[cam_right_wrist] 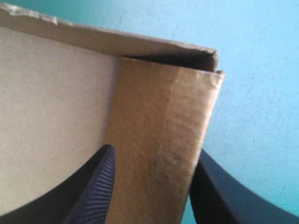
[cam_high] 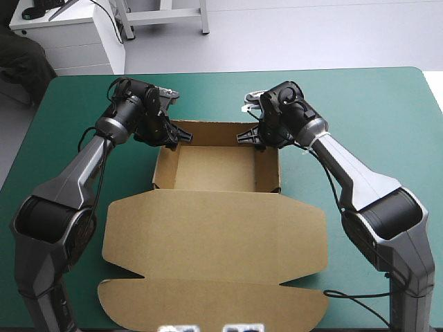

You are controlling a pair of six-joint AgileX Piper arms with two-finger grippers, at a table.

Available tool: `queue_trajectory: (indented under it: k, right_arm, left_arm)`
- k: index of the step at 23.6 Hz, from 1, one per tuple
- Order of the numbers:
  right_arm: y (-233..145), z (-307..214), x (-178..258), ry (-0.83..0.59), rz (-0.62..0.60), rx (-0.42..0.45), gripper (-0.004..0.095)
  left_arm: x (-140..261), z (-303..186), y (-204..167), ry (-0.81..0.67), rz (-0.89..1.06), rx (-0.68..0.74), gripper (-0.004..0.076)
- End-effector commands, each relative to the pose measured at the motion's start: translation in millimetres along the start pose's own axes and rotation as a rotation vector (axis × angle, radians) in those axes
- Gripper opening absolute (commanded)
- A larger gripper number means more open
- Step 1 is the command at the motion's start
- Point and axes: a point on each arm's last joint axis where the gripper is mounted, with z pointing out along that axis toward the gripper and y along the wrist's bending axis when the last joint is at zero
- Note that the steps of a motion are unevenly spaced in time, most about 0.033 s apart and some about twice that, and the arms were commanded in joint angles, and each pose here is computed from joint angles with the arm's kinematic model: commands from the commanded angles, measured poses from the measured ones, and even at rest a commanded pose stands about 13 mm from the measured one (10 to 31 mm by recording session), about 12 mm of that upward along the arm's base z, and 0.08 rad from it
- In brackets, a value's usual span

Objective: Fold the box

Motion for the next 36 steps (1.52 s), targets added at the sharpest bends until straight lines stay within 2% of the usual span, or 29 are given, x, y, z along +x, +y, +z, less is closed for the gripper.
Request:
queue_trajectory:
  k: [1,4,10,17,19,20,21,22,23,25,29,36]
  right_arm:
    - [-5.5,-45.3,-9.6,-0.126,0.006,-0.011,0.0450]
    - [-5.9,-58.6,-13.8,-0.169,0.010,-0.023,0.0450]
    - [-10.2,-82.4,-13.6,-0.228,-0.065,-0.024,0.0450]
    - [-14.6,-103.8,-9.7,-0.271,-0.052,-0.031,0.0448]
    - [-15.8,-110.7,-8.1,-0.285,-0.050,-0.034,0.0448]
    - [-17.1,-113.0,-7.8,-0.292,-0.049,-0.025,0.0440]
    - [-18.0,-114.1,-7.8,-0.296,-0.042,-0.019,0.0441]
    - [-20.1,-116.2,-7.6,-0.302,-0.025,-0.014,0.0441]
    - [-20.9,-116.9,-7.6,-0.304,-0.015,-0.015,0.0441]
    - [-26.9,-116.0,-8.7,-0.298,0.019,-0.028,0.0441]
    - [-41.5,-113.1,-11.0,-0.261,0.115,-0.152,0.0441]
    - [-40.9,-106.6,-9.0,-0.230,0.123,-0.182,0.0441]
  left_arm:
    - [-0.9,-50.7,4.5,-0.092,0.000,-0.026,0.0435]
    - [-2.3,-74.6,6.1,-0.161,-0.006,-0.024,0.0435]
    - [7.5,-122.2,13.3,-0.278,-0.009,-0.061,0.0428]
    - [30.1,-173.0,18.9,-0.392,-0.020,-0.073,0.0387]
    - [49.5,-193.5,14.8,-0.425,-0.023,-0.002,0.0292]
    - [67.7,-202.9,13.3,-0.429,0.025,0.019,0.0196]
    - [75.4,-204.8,13.9,-0.426,0.039,0.015,0.0142]
    - [95.5,-205.8,17.2,-0.407,0.042,-0.014,0.0034]
    - [105.7,-204.4,18.7,-0.393,0.044,-0.028,-0.0006]
    - [134.4,-197.1,22.0,-0.360,0.050,-0.059,-0.0008]
    - [194.8,-177.3,20.0,-0.395,0.036,-0.025,-0.0008]
    - [268.7,-133.8,19.1,-0.436,0.045,-0.020,-0.0008]
